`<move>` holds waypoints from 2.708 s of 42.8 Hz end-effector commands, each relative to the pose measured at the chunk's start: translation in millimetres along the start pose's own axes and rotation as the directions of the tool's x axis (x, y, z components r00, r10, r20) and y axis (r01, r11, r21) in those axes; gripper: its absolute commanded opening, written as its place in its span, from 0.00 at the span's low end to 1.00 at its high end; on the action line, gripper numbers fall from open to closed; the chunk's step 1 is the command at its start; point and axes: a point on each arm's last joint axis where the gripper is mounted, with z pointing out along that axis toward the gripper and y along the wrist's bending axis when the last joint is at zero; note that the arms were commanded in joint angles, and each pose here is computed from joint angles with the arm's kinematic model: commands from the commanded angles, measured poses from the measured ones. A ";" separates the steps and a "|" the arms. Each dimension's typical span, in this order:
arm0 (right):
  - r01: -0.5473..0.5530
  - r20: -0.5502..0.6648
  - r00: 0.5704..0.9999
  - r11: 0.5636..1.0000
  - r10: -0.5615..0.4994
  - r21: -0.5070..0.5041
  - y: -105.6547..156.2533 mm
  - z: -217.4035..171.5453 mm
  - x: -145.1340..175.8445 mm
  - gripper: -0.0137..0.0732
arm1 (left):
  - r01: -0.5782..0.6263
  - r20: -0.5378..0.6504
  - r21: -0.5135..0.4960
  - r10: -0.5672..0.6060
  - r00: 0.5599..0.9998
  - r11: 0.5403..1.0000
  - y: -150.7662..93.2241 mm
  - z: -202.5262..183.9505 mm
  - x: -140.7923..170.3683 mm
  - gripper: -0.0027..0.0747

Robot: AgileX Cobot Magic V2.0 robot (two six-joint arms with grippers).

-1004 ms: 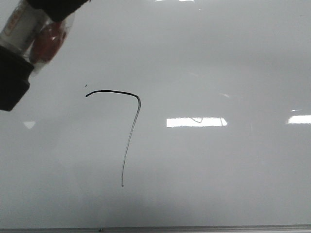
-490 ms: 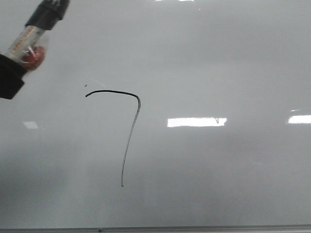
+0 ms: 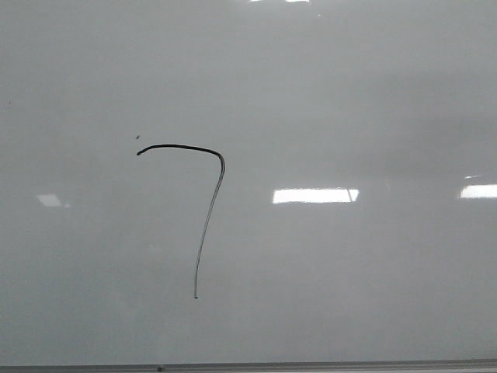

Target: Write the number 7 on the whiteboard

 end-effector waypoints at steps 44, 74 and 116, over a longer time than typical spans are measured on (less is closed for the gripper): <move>-0.033 0.075 0.997 0.998 0.029 0.046 -3.3 -4.5 -9.2 0.08 | 0.048 0.080 -0.086 -0.041 0.996 0.995 12.4 69.0 -2.7 0.58; -0.032 0.066 0.997 0.999 0.030 0.033 -2.2 -4.4 -8.4 0.08 | -0.019 0.526 -0.102 0.070 0.847 0.995 -3.8 -126.6 -7.8 0.17; -0.032 0.064 0.998 0.999 0.030 0.031 -1.9 -4.3 -8.2 0.08 | -0.036 0.606 -0.096 0.088 0.790 0.995 -13.4 -175.7 27.5 0.01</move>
